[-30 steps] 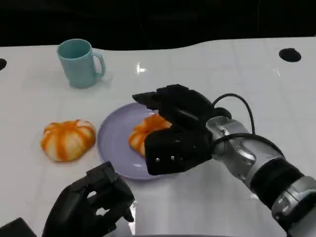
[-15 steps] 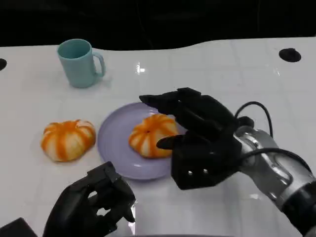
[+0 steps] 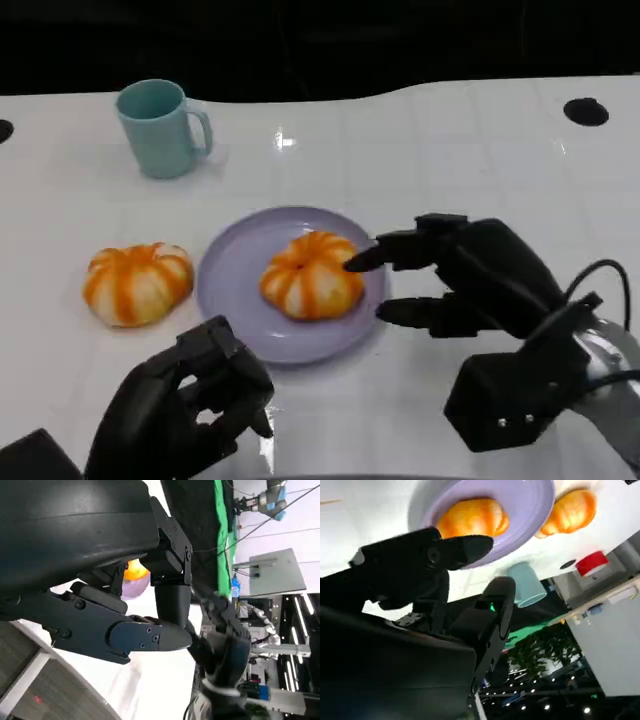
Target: Grasp the bread from the table and place it into the plate.
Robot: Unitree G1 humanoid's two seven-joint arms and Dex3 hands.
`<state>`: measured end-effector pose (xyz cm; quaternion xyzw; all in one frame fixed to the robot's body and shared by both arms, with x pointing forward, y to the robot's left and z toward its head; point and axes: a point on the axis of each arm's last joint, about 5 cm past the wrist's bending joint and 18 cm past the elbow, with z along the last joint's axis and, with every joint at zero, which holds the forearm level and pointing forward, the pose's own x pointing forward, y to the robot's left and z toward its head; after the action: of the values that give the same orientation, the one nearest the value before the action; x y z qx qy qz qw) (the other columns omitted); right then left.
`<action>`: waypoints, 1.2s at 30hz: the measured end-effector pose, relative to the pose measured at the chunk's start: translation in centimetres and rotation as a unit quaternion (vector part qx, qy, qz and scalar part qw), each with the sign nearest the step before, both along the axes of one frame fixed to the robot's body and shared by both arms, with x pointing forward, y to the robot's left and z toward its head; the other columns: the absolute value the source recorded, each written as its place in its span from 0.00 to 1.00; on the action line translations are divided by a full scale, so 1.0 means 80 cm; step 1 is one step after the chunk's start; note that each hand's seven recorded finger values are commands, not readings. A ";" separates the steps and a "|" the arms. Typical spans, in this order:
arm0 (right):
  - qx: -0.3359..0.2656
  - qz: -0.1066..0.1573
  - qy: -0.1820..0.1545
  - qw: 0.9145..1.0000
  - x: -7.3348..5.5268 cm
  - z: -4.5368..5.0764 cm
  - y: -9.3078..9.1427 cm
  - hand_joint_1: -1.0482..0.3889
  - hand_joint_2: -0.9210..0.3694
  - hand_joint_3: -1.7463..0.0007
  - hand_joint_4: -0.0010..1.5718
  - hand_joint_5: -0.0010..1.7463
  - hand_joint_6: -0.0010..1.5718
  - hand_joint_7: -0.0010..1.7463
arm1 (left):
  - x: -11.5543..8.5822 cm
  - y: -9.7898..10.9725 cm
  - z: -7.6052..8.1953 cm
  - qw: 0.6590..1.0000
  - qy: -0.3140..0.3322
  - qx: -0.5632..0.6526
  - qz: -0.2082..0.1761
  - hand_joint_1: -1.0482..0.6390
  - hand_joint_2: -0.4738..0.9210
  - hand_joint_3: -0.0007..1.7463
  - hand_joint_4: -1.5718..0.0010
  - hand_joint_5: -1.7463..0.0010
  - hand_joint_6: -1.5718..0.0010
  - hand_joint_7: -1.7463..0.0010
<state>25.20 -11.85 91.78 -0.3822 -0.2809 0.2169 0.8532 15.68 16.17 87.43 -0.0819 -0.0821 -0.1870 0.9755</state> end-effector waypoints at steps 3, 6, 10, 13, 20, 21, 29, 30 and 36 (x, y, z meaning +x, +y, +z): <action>0.001 -0.011 -0.004 1.000 -0.008 -0.001 -0.011 0.58 0.38 0.52 0.53 0.71 0.59 0.42 | 0.000 0.000 -0.001 1.000 0.002 0.001 0.000 0.30 1.00 0.19 0.58 0.00 0.63 0.12; 0.002 -0.019 -0.004 1.000 -0.016 -0.002 -0.021 0.60 0.39 0.52 0.55 0.73 0.61 0.42 | 0.001 0.000 -0.002 1.000 0.003 0.001 0.000 0.30 1.00 0.19 0.58 0.00 0.63 0.12; 0.003 -0.022 -0.004 1.000 -0.019 -0.002 -0.025 0.61 0.39 0.51 0.56 0.73 0.62 0.42 | 0.000 0.000 -0.002 1.000 0.005 0.001 0.001 0.30 1.00 0.19 0.58 0.00 0.63 0.12; 0.003 -0.022 -0.006 1.000 -0.020 -0.001 -0.026 0.60 0.49 0.39 0.61 0.76 0.66 0.44 | 0.000 0.000 -0.002 1.000 0.005 0.000 0.000 0.29 1.00 0.19 0.58 0.00 0.63 0.12; -0.004 -0.054 -0.006 0.999 -0.072 -0.016 -0.055 0.61 0.54 0.34 0.63 0.80 0.64 0.53 | 0.000 0.000 -0.002 1.000 0.005 0.000 0.001 0.30 1.00 0.19 0.57 0.00 0.62 0.13; -0.002 -0.058 -0.004 0.998 -0.076 -0.018 -0.057 0.61 0.53 0.34 0.62 0.81 0.63 0.54 | 0.000 0.000 -0.002 1.000 0.005 0.000 0.001 0.30 1.00 0.19 0.57 0.00 0.62 0.13; 0.016 -0.069 -0.004 0.997 -0.094 -0.021 -0.056 0.64 0.55 0.33 0.60 0.88 0.59 0.64 | 0.000 0.002 -0.003 1.000 0.006 0.000 0.004 0.29 1.00 0.18 0.59 0.00 0.62 0.13; 0.019 -0.072 -0.005 0.997 -0.094 -0.022 -0.055 0.64 0.56 0.32 0.60 0.89 0.58 0.65 | 0.000 0.003 -0.003 1.000 0.006 0.000 0.005 0.29 1.00 0.18 0.59 0.00 0.62 0.14; 0.021 -0.084 -0.005 0.996 -0.097 -0.029 -0.056 0.67 0.60 0.29 0.62 0.88 0.58 0.68 | -0.001 0.005 -0.003 1.000 0.007 -0.002 0.008 0.29 1.00 0.17 0.59 0.00 0.62 0.14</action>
<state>17.43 -16.30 89.47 -0.3877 -0.2561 0.1368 0.8749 15.62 16.55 87.19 -0.0848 -0.0759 -0.1785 0.9773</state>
